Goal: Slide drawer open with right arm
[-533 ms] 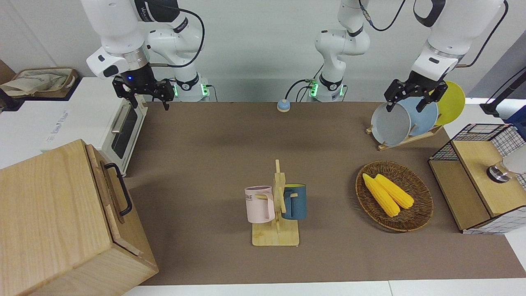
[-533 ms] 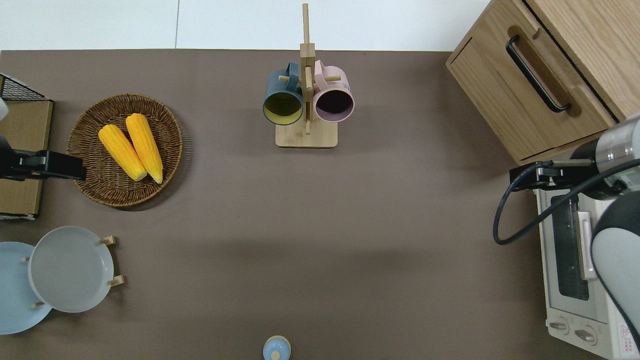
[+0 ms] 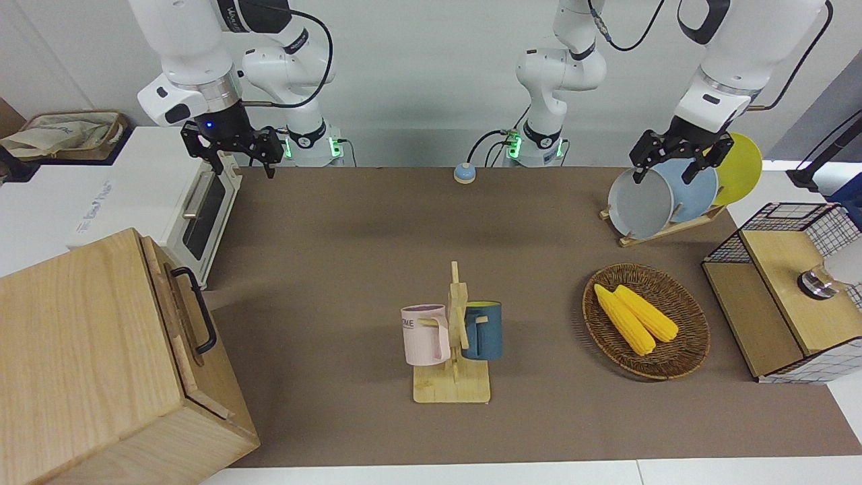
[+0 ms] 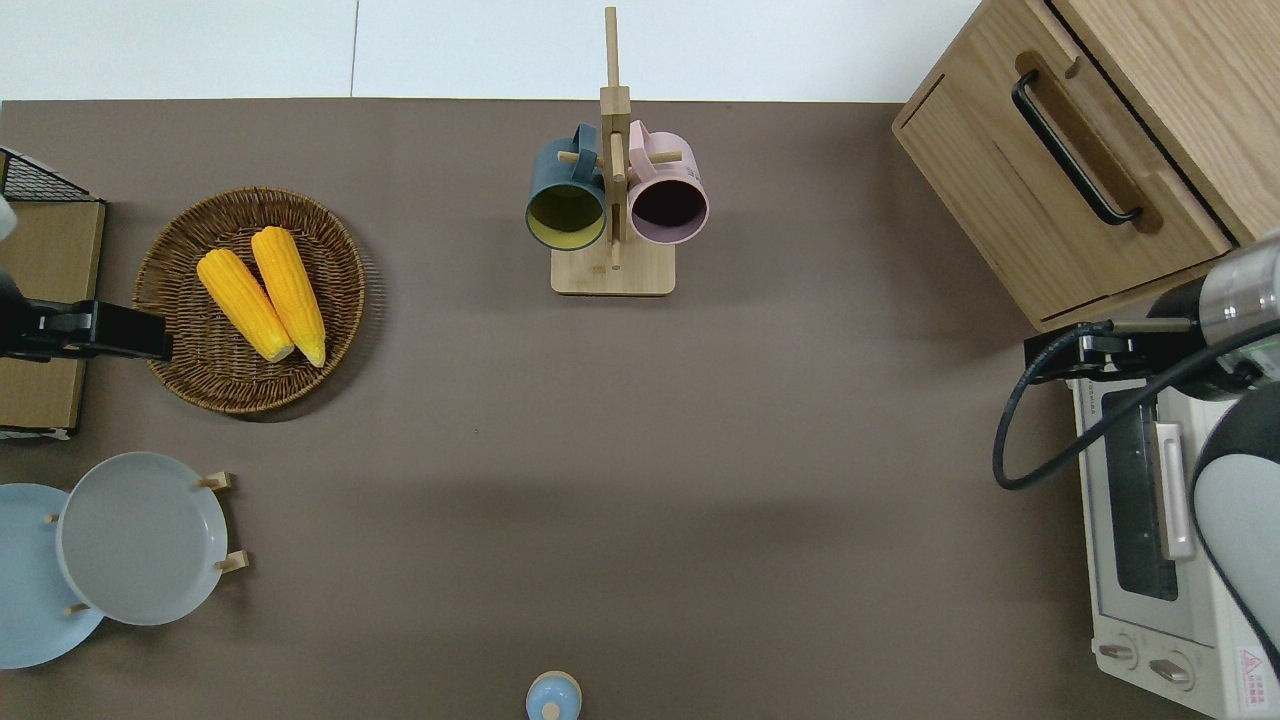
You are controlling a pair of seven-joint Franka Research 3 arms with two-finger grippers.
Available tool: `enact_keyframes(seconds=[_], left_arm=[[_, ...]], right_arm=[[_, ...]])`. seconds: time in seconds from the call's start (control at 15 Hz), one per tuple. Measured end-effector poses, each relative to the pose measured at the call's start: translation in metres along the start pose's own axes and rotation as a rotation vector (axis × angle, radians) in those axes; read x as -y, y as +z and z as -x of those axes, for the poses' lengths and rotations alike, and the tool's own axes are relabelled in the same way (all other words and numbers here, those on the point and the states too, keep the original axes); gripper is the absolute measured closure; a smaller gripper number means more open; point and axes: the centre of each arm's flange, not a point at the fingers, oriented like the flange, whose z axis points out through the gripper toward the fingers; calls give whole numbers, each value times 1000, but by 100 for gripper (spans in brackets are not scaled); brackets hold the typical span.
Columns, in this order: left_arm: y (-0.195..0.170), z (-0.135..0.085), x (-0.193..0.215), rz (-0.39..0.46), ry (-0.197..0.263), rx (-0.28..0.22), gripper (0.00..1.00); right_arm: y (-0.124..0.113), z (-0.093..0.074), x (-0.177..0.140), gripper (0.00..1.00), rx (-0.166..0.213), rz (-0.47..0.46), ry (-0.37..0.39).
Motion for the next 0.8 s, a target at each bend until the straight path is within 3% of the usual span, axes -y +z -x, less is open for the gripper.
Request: enact_keyframes(seconds=[0.47, 0.8], left_arm=[[0, 0, 0, 0, 0, 0, 0], [0, 0, 0, 0, 0, 0, 0]], right_arm=[[2, -1, -1, 1, 5, 6, 1], [1, -6, -2, 1, -3, 137, -17]])
